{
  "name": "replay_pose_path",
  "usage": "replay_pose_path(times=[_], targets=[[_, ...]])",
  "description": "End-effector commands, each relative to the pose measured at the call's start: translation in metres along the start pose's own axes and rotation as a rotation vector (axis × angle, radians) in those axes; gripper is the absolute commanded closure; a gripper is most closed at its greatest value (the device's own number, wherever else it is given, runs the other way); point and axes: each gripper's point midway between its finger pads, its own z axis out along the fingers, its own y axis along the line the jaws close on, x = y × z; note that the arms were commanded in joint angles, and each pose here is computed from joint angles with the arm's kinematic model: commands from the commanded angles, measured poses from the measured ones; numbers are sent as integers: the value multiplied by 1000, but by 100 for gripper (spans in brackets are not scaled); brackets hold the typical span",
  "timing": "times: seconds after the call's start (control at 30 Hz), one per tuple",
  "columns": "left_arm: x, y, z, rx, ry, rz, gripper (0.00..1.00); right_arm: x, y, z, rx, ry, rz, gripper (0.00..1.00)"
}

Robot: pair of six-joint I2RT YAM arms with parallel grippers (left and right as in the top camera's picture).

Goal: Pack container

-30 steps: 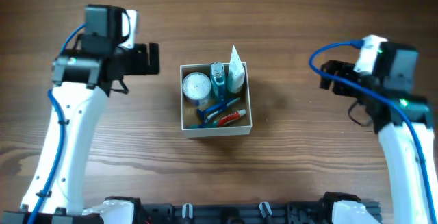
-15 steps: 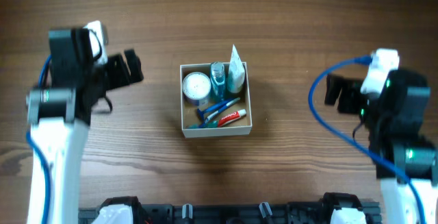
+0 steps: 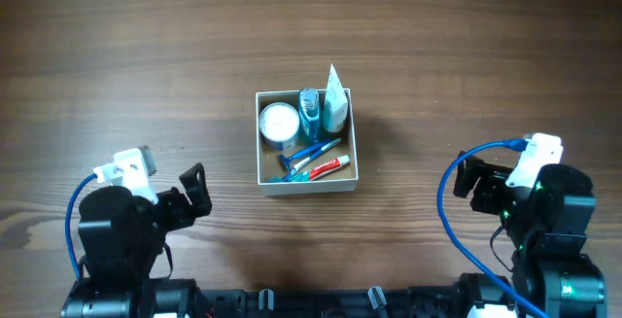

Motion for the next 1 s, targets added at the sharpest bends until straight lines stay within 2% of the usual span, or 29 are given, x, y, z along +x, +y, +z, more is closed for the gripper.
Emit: replay_pose_path(times=[0.0, 0.2, 0.3, 0.47, 0.53, 0.6, 0.77, 0.83, 0.97], targets=[[7, -1, 2, 9, 24, -15, 0, 2, -2, 3, 10, 11, 13, 0], [7, -1, 2, 9, 24, -15, 0, 2, -3, -1, 14, -1, 12, 0], [7, -1, 2, 9, 24, -15, 0, -6, -3, -13, 17, -77, -14, 0], [7, -1, 2, 9, 24, -15, 0, -18, 20, -31, -119, -433, -199, 0], [7, -1, 2, 9, 24, -15, 0, -23, 24, -33, -146, -545, -211, 0], [7, -1, 2, 9, 24, -15, 0, -40, 27, -40, -156, -721, -225, 0], [7, -1, 2, 9, 24, -15, 0, -58, 27, -39, -148, -994, -245, 0], [7, -1, 2, 9, 24, -15, 0, -46, 25, -21, -148, -983, -244, 0], [7, -1, 2, 9, 24, -15, 0, -3, 16, 29, -128, -721, -234, 0]])
